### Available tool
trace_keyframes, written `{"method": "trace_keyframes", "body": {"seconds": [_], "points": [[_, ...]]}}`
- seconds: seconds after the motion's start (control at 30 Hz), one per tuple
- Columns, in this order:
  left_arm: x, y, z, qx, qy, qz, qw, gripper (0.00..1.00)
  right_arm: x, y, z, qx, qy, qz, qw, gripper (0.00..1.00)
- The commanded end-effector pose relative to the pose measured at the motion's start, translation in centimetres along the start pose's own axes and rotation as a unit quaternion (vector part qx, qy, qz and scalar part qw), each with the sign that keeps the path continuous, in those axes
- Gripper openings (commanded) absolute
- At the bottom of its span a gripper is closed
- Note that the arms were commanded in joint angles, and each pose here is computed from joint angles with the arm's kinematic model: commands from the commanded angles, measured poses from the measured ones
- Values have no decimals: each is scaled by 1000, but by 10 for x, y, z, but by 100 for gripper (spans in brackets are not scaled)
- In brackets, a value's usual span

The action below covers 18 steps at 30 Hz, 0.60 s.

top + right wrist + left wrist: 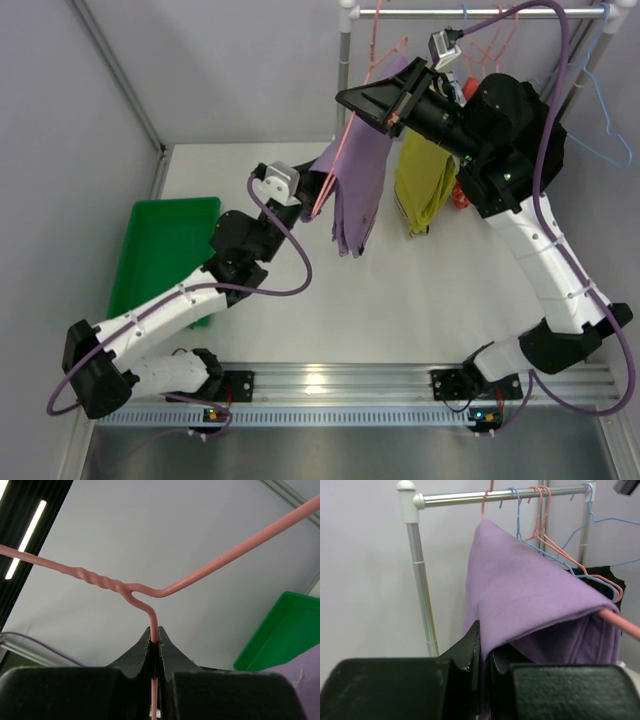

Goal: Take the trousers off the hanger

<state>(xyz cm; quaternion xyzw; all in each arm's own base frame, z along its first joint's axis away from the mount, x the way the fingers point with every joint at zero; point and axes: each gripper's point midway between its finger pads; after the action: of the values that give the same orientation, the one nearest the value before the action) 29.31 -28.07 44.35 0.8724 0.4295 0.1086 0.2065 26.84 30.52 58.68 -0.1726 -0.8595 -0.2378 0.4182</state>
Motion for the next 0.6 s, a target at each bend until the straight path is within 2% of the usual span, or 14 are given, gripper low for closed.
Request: {"method": "trace_keyframes", "body": {"seconds": [0.0, 0.07, 0.3, 0.5, 0.57], "points": [[13, 4, -64, -89, -40, -14, 995, 6, 70, -30, -19, -41, -62, -107, 992, 0], [16, 3, -70, -97, -48, -13, 994, 0, 64, -31, -16, -37, -68, -100, 992, 0], [59, -6, -89, -86, -93, -61, 990, 0, 27, -42, 1, -10, -142, -70, 987, 0], [58, -12, -103, -58, -174, -37, 982, 0, -53, -42, 32, 20, -178, -6, 984, 0], [54, -11, -121, -61, -204, -26, 977, 0, -80, -41, 42, 29, -180, 10, 983, 0]]}}
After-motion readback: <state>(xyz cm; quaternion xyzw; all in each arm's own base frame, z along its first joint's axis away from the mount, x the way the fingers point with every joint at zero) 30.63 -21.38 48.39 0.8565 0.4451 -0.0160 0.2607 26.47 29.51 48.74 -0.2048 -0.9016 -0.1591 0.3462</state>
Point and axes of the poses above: each gripper's point midway between its finger pads, its own y axis out along the fingers, its own x axis along the line the jaws close on, z = x × y, and after that the axes turned 3 degrees about -y, right-handed
